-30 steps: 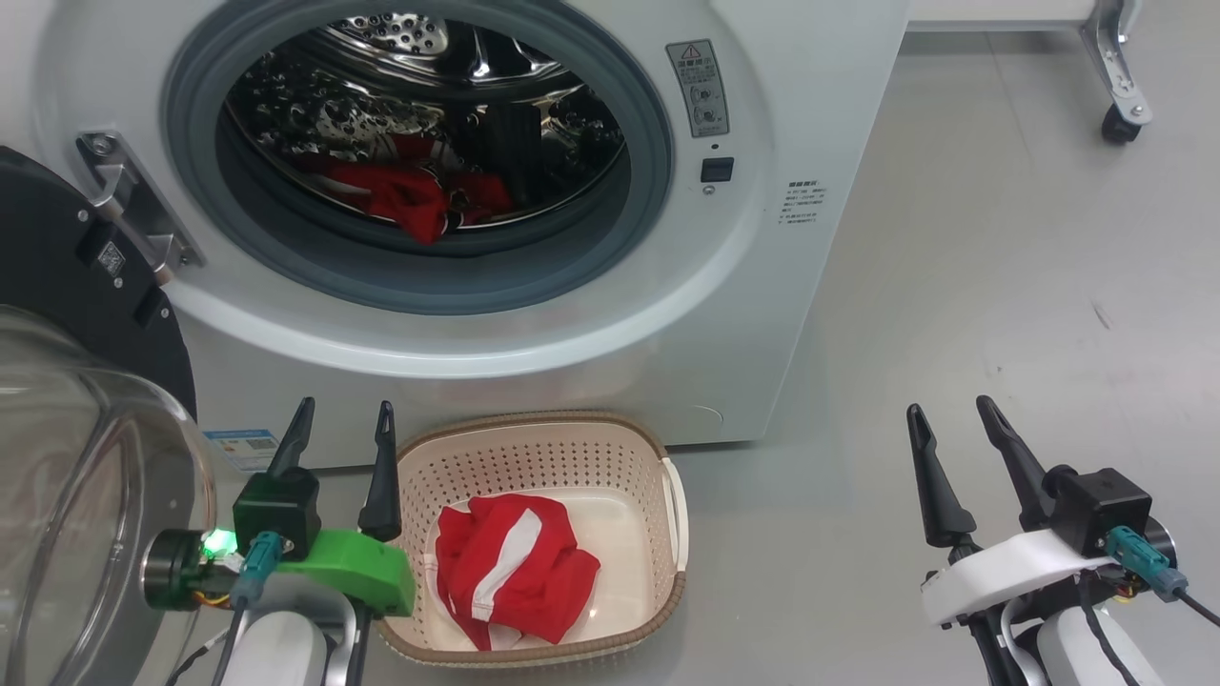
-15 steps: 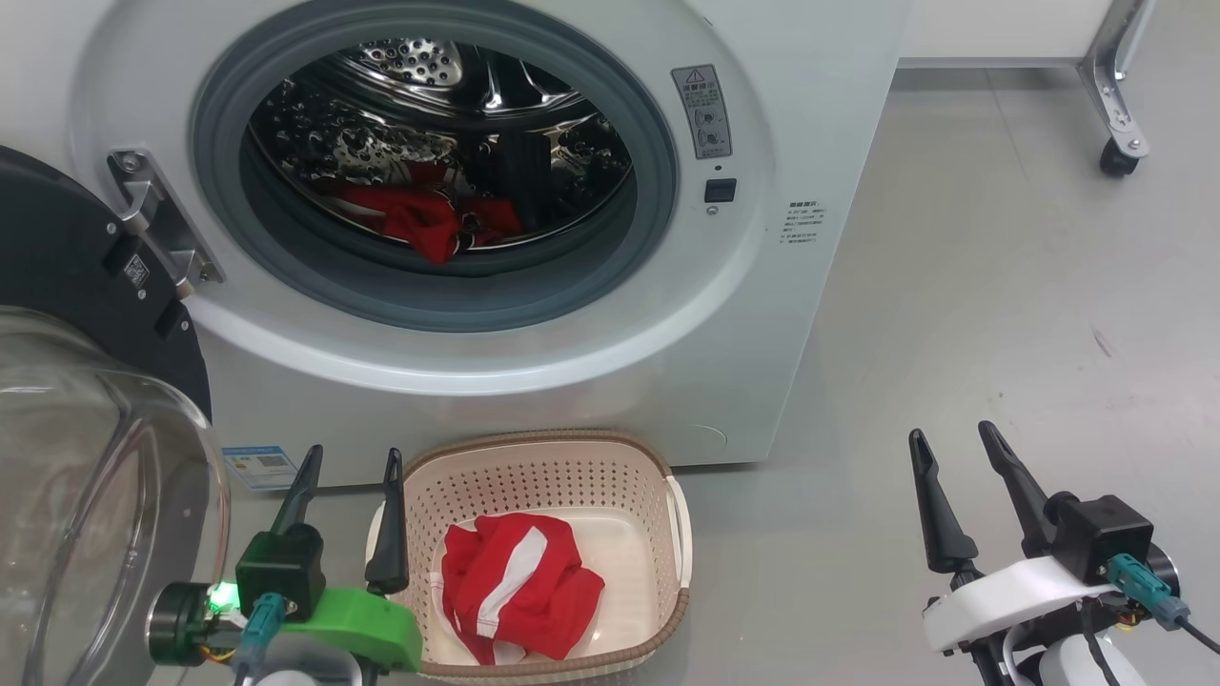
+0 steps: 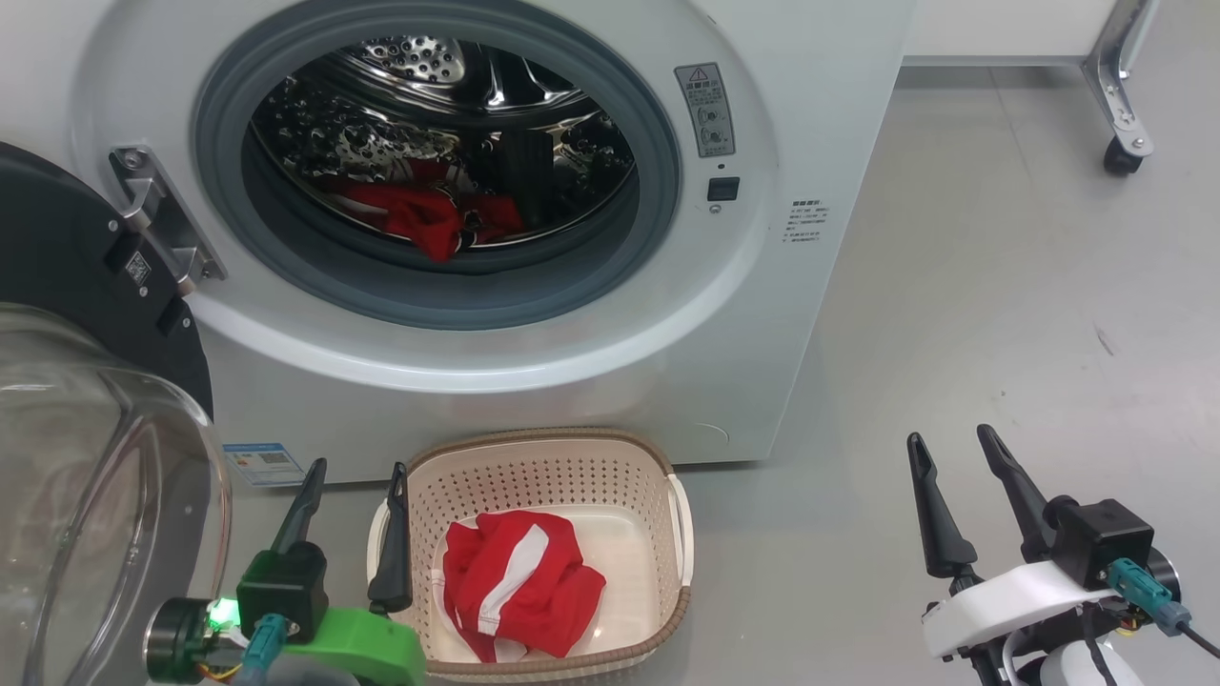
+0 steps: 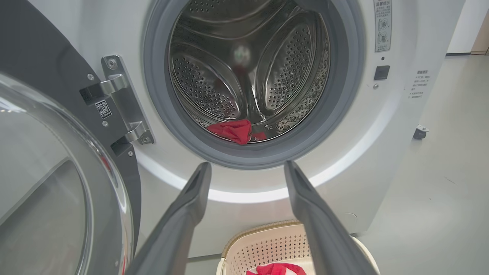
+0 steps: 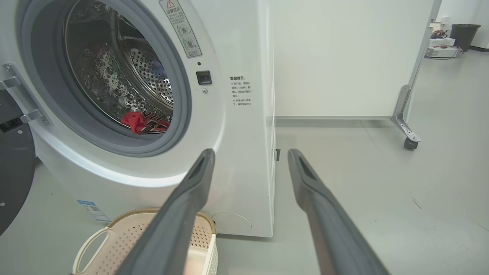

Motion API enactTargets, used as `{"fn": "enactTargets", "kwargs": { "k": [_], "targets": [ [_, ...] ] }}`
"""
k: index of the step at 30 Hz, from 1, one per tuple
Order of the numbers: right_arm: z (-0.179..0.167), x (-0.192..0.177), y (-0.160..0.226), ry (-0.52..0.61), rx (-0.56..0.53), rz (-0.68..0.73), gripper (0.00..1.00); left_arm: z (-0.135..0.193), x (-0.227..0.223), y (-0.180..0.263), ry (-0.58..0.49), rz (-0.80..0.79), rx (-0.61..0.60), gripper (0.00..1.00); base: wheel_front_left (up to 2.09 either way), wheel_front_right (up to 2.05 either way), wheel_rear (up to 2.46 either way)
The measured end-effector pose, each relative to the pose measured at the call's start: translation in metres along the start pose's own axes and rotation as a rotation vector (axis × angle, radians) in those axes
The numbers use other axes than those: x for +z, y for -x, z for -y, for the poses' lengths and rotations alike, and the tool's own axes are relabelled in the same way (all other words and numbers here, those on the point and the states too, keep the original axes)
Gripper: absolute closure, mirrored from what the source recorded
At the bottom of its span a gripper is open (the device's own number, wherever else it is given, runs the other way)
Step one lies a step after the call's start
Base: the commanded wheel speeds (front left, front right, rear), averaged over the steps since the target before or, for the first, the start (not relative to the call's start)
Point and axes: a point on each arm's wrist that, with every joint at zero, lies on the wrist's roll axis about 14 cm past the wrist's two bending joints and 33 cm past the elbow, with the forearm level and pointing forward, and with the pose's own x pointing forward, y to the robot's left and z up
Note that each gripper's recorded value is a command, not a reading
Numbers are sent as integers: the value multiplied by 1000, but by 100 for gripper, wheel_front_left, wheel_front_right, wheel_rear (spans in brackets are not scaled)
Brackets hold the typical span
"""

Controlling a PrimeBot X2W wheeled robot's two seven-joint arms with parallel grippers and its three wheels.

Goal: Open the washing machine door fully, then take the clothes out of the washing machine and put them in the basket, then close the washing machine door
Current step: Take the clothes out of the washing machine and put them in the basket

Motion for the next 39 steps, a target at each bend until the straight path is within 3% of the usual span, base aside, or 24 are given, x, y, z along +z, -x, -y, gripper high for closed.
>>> {"fn": "enactTargets", "kwargs": {
  "k": [28,39],
  "targets": [
    [4,-15,-11,-12,-4,-64,0,5,-19,-14,9,-93,-16,0,0,0,0],
    [8,-21,-32,-19,6,-80,0,15,-42,-55,33,-174,-53,0,0,0,0]
  ]
}}
